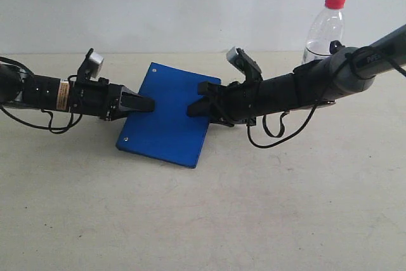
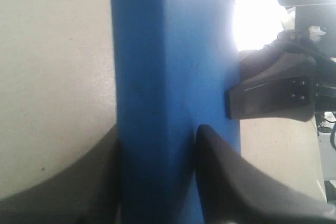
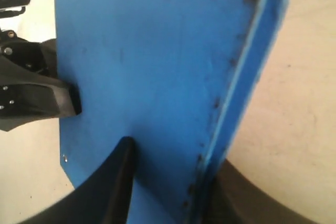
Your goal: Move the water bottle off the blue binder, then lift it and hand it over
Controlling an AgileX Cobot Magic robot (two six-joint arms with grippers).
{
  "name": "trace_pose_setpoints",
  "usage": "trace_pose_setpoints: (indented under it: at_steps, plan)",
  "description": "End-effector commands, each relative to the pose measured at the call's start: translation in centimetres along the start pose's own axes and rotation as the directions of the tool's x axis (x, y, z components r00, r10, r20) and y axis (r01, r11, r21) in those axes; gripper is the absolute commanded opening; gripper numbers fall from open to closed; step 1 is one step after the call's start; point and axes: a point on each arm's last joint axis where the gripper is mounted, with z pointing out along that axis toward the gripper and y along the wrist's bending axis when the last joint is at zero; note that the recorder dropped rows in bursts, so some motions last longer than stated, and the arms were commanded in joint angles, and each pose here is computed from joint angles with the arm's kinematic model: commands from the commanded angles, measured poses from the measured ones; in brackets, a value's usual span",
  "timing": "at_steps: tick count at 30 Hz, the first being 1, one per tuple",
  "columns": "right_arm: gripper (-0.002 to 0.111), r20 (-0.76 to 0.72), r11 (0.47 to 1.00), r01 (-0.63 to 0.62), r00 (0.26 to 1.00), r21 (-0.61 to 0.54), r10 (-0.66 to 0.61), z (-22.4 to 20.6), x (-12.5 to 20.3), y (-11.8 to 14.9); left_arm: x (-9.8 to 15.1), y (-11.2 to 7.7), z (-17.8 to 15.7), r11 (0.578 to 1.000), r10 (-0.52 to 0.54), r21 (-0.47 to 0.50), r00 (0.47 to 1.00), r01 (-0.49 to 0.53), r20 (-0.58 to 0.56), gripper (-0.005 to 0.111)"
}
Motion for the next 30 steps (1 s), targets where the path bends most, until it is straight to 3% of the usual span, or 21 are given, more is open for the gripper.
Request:
trace_pose_setpoints:
  at_steps: [1,4,7,13,15,19,20,26,30]
  plan:
    - [0.035,-0.024,0.992,0.061,0.998,-0.111,-0.064,-0.2,0.0,1.0,0.7,-1.1,0.8,0.997,0.015,0.077,0.998,-0.011,-0.059,0.005]
    - [0.047,-0.048,0.984,0.068,0.996,-0.165,-0.077,-1.8,-0.5,0.7,-0.4,-1.5,-0.9,0.998,0.042,0.057,0.999,-0.040,-0.034,0.005]
    - [0.047,-0.110,0.976,0.057,0.991,-0.211,-0.082,-3.9,-0.9,0.6,-1.7,-2.6,-2.7,0.996,0.089,0.033,0.996,-0.089,-0.015,0.005]
    - [0.047,-0.278,0.971,0.059,0.952,-0.232,-0.124,-7.6,-0.8,0.6,-3.3,-6.5,-4.9,0.988,0.154,0.018,0.988,-0.154,0.021,0.005]
    - [0.039,-0.339,0.980,0.069,0.931,-0.189,-0.131,-8.2,-0.5,0.4,-3.6,-8.0,-5.6,0.983,0.181,0.014,0.983,-0.181,0.030,0.005]
    - [0.000,-0.424,0.985,0.116,0.892,-0.125,-0.159,-9.2,-0.2,0.7,-3.3,-11.0,-6.9,0.972,0.234,0.008,0.971,-0.235,0.041,0.005]
    - [0.000,-0.427,0.984,0.133,0.888,-0.121,-0.173,-9.5,-0.3,1.0,-3.1,-11.9,-7.2,0.968,0.250,0.007,0.967,-0.251,0.043,0.005]
    - [0.000,-0.347,0.952,0.280,0.887,-0.123,-0.306,-13.1,-2.2,6.0,-1.5,-17.7,-9.6,0.944,0.331,-0.007,0.942,-0.331,0.065,0.005]
    - [0.000,-0.324,0.929,0.367,0.875,-0.037,-0.359,-17.4,-2.7,10.9,0.3,-21.4,-11.0,0.930,0.368,-0.016,0.926,-0.368,0.080,0.005]
